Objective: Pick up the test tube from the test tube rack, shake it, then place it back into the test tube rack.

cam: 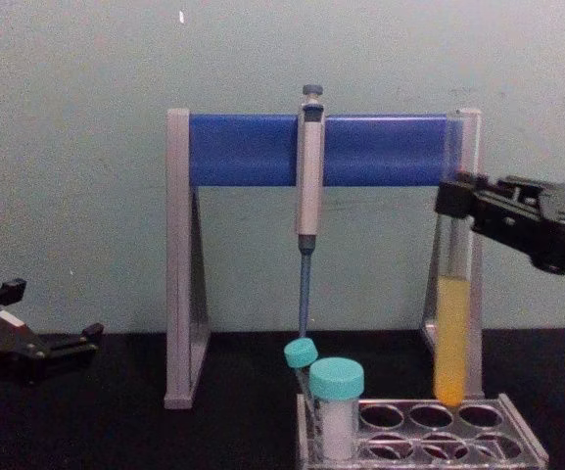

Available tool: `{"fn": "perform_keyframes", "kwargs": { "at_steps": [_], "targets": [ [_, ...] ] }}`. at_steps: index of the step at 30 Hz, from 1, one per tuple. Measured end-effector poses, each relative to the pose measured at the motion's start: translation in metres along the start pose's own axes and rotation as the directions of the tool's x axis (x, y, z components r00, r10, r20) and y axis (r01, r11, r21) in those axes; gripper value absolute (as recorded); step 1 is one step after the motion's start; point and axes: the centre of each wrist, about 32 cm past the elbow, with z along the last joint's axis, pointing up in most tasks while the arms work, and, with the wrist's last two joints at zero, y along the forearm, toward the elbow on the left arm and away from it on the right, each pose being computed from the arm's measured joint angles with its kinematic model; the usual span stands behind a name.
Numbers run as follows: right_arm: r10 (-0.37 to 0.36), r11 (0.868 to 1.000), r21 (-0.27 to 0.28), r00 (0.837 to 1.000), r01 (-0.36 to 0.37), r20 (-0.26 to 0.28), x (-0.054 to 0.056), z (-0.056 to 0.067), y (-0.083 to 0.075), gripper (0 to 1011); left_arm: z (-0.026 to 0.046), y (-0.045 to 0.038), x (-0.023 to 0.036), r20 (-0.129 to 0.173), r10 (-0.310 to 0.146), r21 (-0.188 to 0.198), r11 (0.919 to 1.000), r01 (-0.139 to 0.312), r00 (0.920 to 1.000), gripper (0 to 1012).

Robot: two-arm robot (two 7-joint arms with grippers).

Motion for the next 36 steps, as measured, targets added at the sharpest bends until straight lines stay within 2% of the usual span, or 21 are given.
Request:
{"fn": "perform_keyframes", "kwargs": {
  "at_steps": [4,7,14,19,27,33,36],
  "targets": [
    [0.0,0.999,-0.042,1.0,0.001,0.012,0.0,0.007,-0.009,229,0.0,0.0,0.0,0.0,0.0,0.0,1.0,0.0,1.0,1001],
    [-0.029,0.996,-0.086,0.999,0.032,0.038,0.001,0.013,-0.021,229,0.0,0.0,0.0,0.0,0.0,0.0,1.0,0.0,1.0,1001],
    [-0.137,0.986,-0.087,0.986,0.145,0.091,0.001,0.017,-0.031,229,0.0,0.0,0.0,0.0,0.0,0.0,1.0,0.0,1.0,1001],
    [-0.215,0.973,-0.06,0.969,0.223,0.12,0.0,0.013,-0.025,229,0.0,0.0,0.0,0.0,0.0,0.0,1.0,0.0,1.0,1001],
    [-0.288,0.957,-0.009,0.952,0.291,0.1,0.0,-0.001,-0.007,229,0.0,0.0,0.0,0.0,0.0,0.0,1.0,0.0,1.0,1001],
    [-0.264,0.965,0.015,0.963,0.264,0.061,0.001,-0.009,0.006,229,0.0,0.0,0.0,0.0,0.0,0.0,1.0,0.0,1.0,1001],
    [-0.21,0.977,0.033,0.977,0.209,0.024,0.003,-0.011,0.012,229,0.0,0.0,0.0,0.0,0.0,0.0,1.0,0.0,1.0,1001]
  ]
}}
